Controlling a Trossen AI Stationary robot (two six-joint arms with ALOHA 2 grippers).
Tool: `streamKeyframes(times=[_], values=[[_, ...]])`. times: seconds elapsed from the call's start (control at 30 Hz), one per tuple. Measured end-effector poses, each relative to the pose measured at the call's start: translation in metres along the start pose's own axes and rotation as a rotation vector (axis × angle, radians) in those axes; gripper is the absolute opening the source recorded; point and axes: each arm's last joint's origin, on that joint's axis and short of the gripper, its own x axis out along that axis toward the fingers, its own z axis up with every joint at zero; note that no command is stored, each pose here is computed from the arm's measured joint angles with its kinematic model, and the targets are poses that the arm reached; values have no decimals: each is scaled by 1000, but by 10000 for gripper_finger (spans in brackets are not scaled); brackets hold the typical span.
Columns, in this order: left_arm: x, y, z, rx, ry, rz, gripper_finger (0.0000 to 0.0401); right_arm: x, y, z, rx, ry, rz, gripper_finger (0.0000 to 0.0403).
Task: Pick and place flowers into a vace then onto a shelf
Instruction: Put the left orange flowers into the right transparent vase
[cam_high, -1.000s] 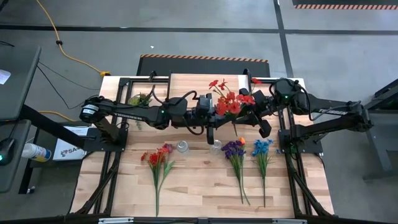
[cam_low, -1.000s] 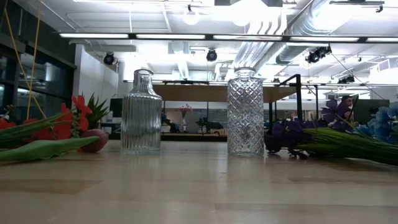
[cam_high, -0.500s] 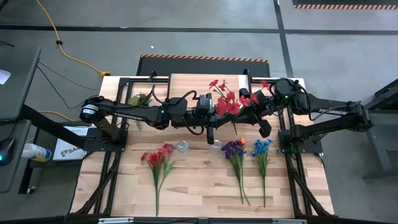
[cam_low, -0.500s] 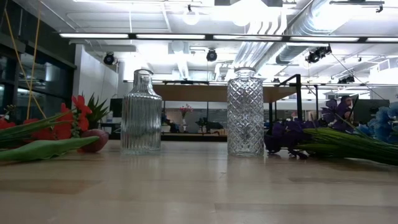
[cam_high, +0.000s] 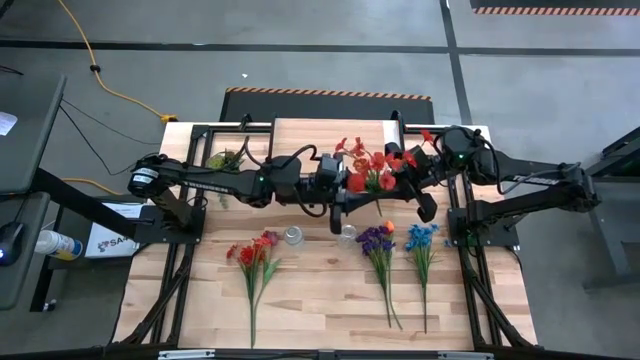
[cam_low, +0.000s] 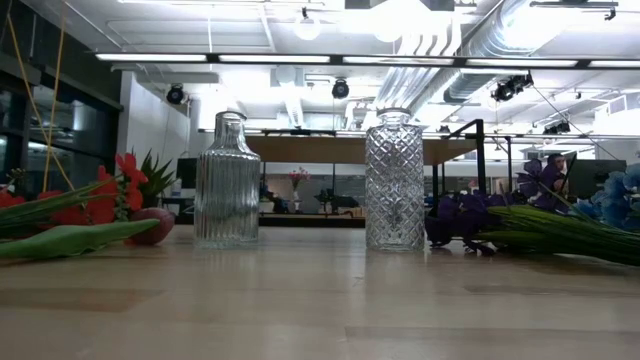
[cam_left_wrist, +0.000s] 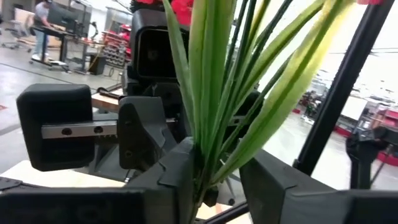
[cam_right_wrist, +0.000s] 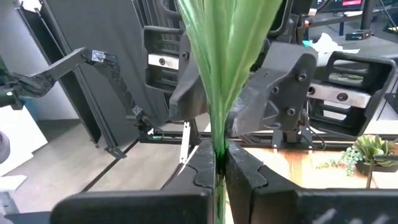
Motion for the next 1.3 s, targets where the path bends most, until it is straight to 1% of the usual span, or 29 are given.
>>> streamKeyframes(times=[0.13,0.3,0.4,0.67,0.77,0.9,1.0,1.17,1.3], values=[[0,0,0,-24,9,-24,177,-2,1,1,1,0,1,7],[0,0,-1,-36,28,-38,189,-3,2,-1,9,15,-7,7],[0,0,-2,-53,34,-35,190,-6,-1,-1,15,22,-23,7],[-3,1,0,-53,52,-15,188,-18,-10,0,21,27,-81,7],[-8,0,6,-53,65,-11,191,-27,-11,4,-1,8,-117,4],[-16,-8,14,-59,81,-62,193,-40,-15,9,-13,-32,-217,4],[-20,-12,17,-56,82,-64,190,-49,-15,13,-25,-55,-239,3],[-23,-13,15,-56,125,-43,182,-62,-16,18,-44,-92,-287,3],[-25,-12,10,-91,186,-18,177,-75,-13,26,-92,-159,-317,3]])
